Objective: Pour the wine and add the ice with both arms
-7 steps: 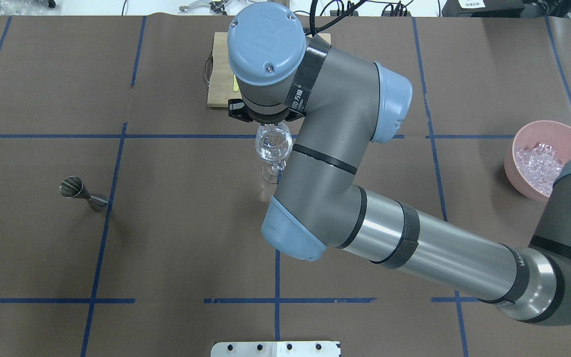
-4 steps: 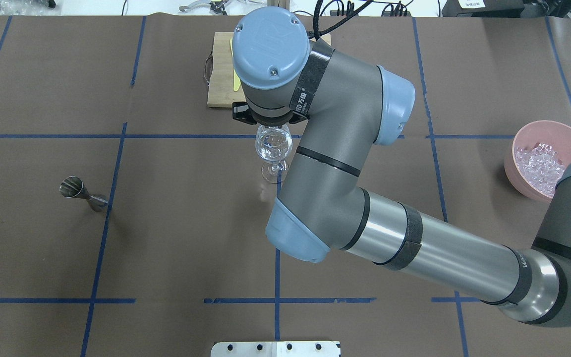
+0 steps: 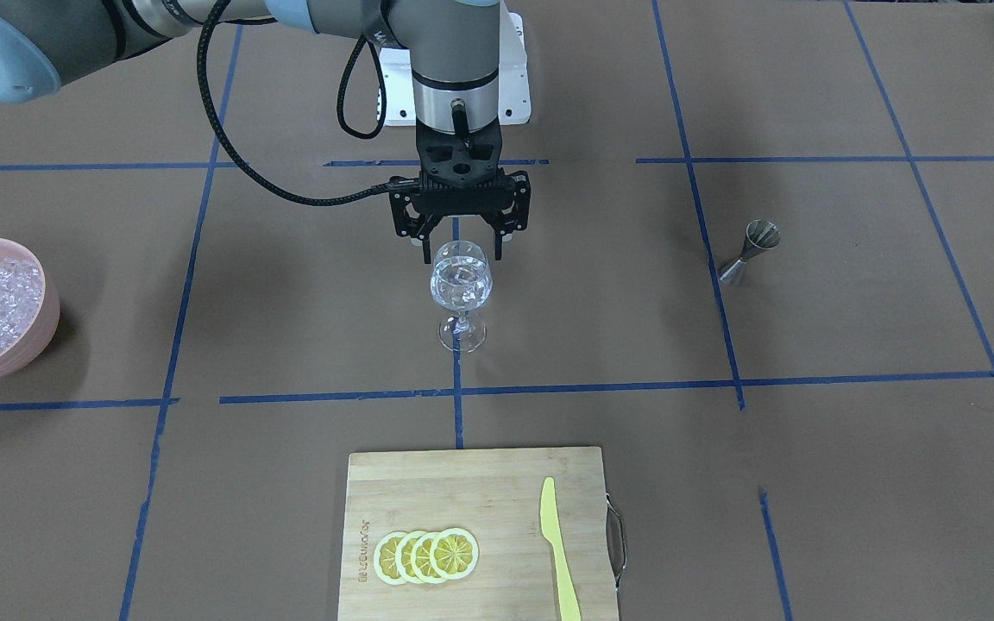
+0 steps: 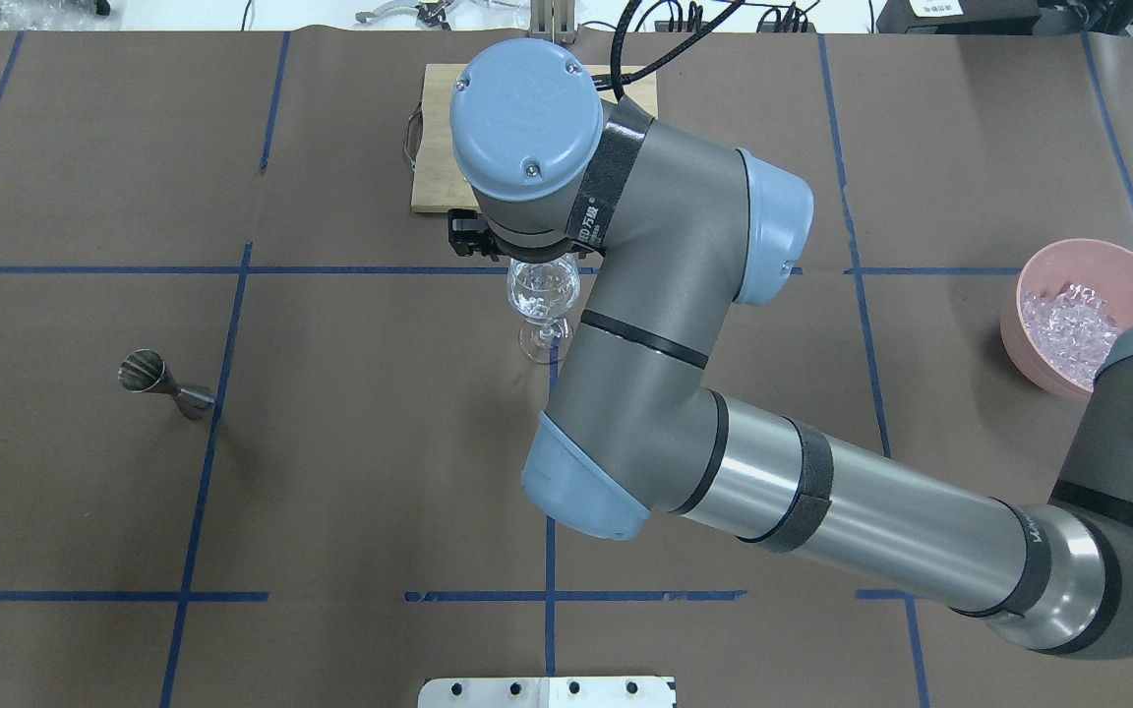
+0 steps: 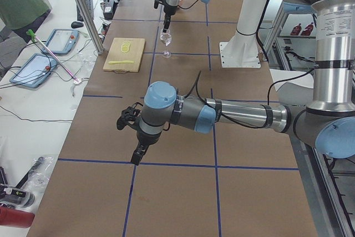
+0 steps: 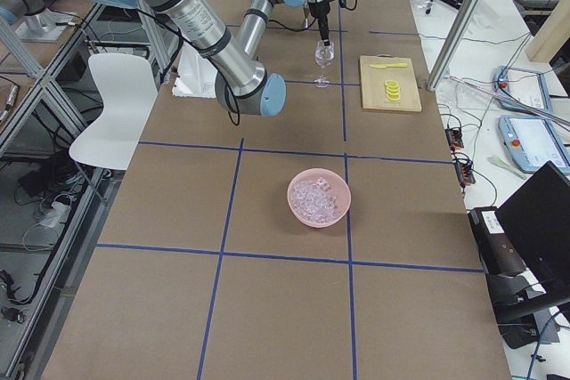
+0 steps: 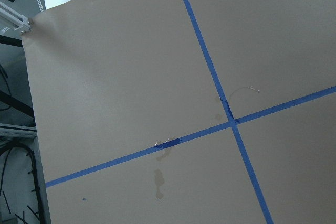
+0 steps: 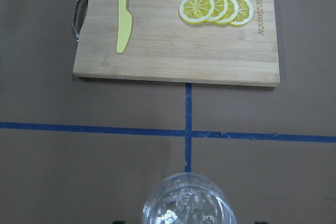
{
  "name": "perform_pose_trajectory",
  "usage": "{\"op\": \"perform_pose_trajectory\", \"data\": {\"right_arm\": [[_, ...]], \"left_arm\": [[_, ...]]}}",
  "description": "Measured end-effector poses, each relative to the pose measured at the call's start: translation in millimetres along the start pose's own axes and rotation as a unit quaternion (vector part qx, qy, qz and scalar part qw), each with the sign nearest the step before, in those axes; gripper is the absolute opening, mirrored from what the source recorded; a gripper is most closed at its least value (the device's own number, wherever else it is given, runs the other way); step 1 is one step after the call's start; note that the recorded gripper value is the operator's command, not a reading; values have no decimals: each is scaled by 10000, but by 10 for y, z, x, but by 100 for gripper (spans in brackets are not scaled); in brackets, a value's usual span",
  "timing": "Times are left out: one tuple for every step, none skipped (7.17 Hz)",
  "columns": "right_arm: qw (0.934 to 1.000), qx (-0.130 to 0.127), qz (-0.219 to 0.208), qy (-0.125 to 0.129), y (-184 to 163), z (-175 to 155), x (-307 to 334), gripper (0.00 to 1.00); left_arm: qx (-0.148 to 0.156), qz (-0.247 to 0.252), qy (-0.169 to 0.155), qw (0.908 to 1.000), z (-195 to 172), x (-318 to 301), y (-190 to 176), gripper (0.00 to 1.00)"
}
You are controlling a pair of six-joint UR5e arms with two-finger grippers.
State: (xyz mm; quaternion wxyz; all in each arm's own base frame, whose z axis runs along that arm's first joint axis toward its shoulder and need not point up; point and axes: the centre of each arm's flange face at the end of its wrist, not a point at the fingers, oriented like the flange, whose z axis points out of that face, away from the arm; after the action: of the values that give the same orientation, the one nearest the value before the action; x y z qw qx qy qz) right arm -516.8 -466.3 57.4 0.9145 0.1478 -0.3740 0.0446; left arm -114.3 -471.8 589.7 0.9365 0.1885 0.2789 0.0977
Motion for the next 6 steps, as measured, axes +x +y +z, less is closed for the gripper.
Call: {"op": "perform_pose_trajectory", "data": {"right_arm": [[10000,-64,0,-7,8,-26,-4,100],[9998,-204,34,9,-26,-97,53,100],[9993,-362,84,45,-176,-212,268,100],[9987,-498,40,74,-349,-283,634,100],[9981,-603,-92,87,-519,-315,1141,100],[9971,-697,-272,112,-680,-333,1741,100]], "left_arm": [[-7,-5,1,10000,7,-4,7,100],[-16,-12,3,10000,13,-7,16,100],[-45,-30,9,10000,29,-13,31,100],[-105,-78,65,9999,74,-22,92,100],[-201,-170,212,9994,156,-26,249,100],[-298,-279,403,9984,241,-18,455,100]]}}
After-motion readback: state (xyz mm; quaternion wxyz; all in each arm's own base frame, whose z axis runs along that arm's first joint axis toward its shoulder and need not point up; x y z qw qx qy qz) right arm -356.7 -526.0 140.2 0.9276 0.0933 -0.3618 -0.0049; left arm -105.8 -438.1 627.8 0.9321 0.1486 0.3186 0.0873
